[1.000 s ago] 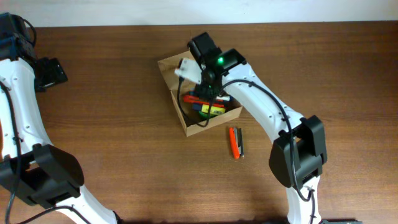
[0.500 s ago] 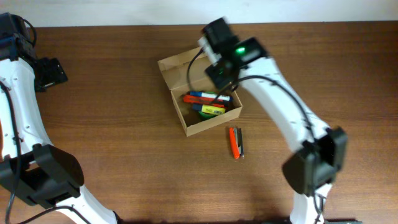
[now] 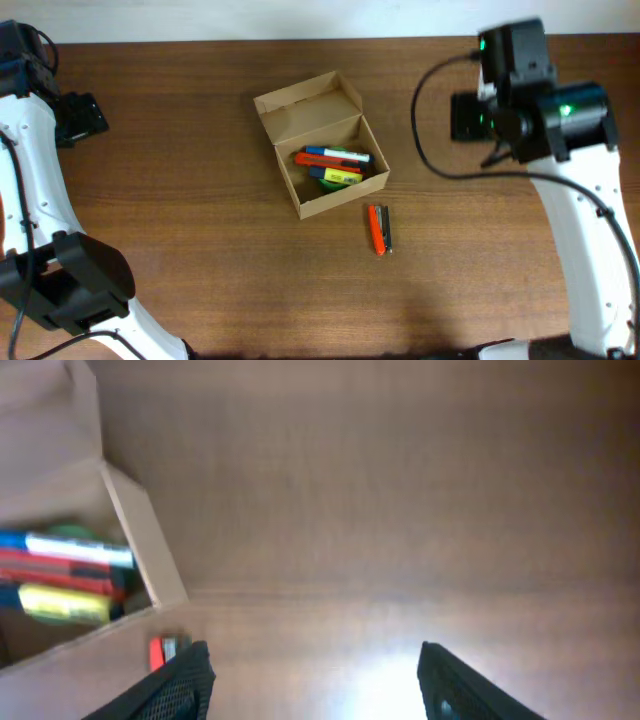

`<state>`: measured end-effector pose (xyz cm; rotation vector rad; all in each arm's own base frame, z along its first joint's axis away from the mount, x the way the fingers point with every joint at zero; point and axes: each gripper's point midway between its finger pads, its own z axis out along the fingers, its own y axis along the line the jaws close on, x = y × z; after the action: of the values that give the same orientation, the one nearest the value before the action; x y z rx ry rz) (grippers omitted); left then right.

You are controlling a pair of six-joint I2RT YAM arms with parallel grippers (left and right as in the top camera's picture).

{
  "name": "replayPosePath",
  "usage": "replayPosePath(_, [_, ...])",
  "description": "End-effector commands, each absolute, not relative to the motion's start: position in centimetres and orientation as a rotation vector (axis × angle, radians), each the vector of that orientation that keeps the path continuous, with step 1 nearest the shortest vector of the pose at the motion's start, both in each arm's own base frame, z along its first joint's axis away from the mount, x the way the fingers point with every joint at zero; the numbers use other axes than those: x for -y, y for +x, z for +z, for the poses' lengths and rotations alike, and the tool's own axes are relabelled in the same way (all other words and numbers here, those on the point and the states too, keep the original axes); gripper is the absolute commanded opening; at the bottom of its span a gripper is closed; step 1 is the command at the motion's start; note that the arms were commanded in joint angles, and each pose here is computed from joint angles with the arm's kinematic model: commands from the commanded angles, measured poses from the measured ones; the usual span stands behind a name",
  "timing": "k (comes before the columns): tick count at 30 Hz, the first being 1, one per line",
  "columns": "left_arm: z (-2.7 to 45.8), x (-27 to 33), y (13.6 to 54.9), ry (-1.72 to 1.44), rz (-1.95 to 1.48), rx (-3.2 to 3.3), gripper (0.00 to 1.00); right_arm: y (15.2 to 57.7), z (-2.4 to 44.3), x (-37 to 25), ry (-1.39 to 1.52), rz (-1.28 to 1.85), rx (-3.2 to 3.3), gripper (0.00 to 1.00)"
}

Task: Pack container
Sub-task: 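Move the right gripper toward the orange stapler beside the box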

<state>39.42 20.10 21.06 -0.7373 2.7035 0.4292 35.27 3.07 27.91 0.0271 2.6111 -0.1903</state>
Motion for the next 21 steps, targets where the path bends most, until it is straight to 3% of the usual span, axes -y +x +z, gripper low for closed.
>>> replayPosePath(1, [22.0,-20.0,39.1,-0.719,0.438,-2.690,1.00,32.4,23.7,-4.3,0.091,-0.091,-2.719,0.66])
replayPosePath(11, [22.0,-20.0,39.1,-0.719,0.438,-2.690,1.00,25.6,9.7,-12.0,-0.075,0.226,-2.972,0.65])
replayPosePath(17, [22.0,-20.0,39.1,-0.719,0.438,-2.690,1.00,24.5,6.9,-14.7,-0.199,0.273,-2.960,0.75])
replayPosePath(21, [22.0,-20.0,39.1,-0.719,0.438,-2.690,1.00,25.1,6.1,-15.0,-0.207,0.254,-2.951,0.75])
